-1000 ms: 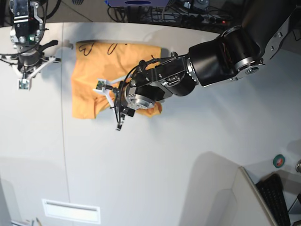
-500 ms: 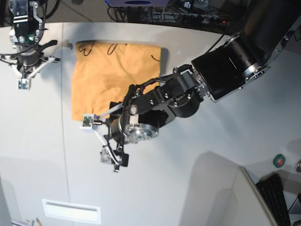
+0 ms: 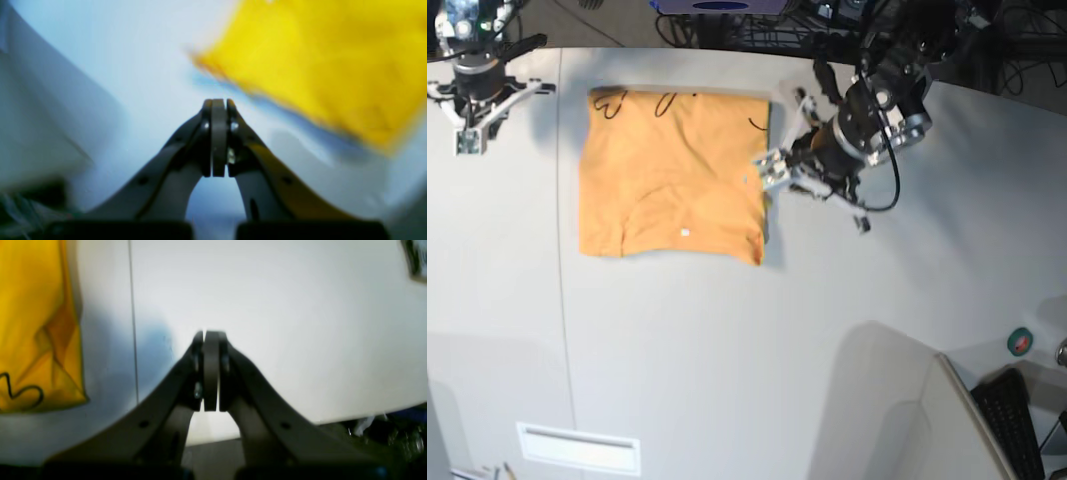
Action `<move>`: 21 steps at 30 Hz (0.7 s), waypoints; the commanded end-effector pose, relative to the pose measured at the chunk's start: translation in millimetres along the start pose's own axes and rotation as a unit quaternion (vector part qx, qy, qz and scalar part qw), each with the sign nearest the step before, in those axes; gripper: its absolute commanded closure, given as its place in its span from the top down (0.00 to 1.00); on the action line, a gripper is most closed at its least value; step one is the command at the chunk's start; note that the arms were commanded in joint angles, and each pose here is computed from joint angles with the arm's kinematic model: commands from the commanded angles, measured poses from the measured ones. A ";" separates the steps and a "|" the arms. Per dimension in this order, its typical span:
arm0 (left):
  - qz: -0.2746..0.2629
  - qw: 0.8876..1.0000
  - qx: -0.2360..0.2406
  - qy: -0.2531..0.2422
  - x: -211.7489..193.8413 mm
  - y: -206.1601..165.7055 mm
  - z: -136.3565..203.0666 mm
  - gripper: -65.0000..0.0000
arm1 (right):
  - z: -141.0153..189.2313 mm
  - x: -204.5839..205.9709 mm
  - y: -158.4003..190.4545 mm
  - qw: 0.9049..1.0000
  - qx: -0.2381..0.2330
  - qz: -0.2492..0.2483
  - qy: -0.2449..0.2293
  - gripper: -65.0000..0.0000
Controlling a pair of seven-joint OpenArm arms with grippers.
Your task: Layout the t-shirt on the table in an organized manner, then fold the t-shirt properly
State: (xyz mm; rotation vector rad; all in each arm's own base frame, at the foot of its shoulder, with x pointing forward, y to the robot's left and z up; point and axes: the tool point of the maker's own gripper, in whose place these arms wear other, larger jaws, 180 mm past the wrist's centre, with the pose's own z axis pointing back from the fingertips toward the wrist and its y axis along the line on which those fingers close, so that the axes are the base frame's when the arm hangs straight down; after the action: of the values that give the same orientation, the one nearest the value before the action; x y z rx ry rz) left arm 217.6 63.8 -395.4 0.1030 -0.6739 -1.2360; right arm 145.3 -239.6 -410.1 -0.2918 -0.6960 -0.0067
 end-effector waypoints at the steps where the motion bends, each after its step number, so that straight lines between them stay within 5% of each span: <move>1: 0.008 1.000 -0.006 -0.010 0.2 -7.6 5.5 0.00 | 7.7 -6.5 -3.3 1.000 -0.003 0.006 0.003 0.00; 6: 0.037 0.994 -0.092 0.051 -48.1 -90.2 27.2 0.00 | 33.0 -60.4 5.0 0.996 0.033 0.037 0.069 0.00; 11: 0.089 0.983 -0.136 0.080 -70.5 -154.2 55.8 0.00 | 77.0 -133.1 30.2 0.977 0.105 0.060 0.177 0.00; 15: 0.118 0.972 -0.179 0.093 -96.1 -207.2 80.2 0.00 | 97.9 -208.0 62.0 0.932 0.180 0.069 0.307 0.00; 18: 0.143 0.960 -0.197 0.137 -132.5 -245.1 86.1 0.00 | 103.4 -262.3 81.5 0.884 0.250 0.085 0.385 0.00; 21: 0.160 0.946 -0.221 0.173 -169.0 -280.0 83.1 0.00 | 88.5 -294.6 86.7 0.859 0.262 0.075 0.433 0.00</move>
State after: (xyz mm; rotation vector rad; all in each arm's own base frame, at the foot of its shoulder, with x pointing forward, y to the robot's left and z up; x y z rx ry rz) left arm -83.7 142.5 -520.8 -0.1449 -0.0933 -0.9930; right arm -125.3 -155.3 -558.1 0.2050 0.2378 0.1802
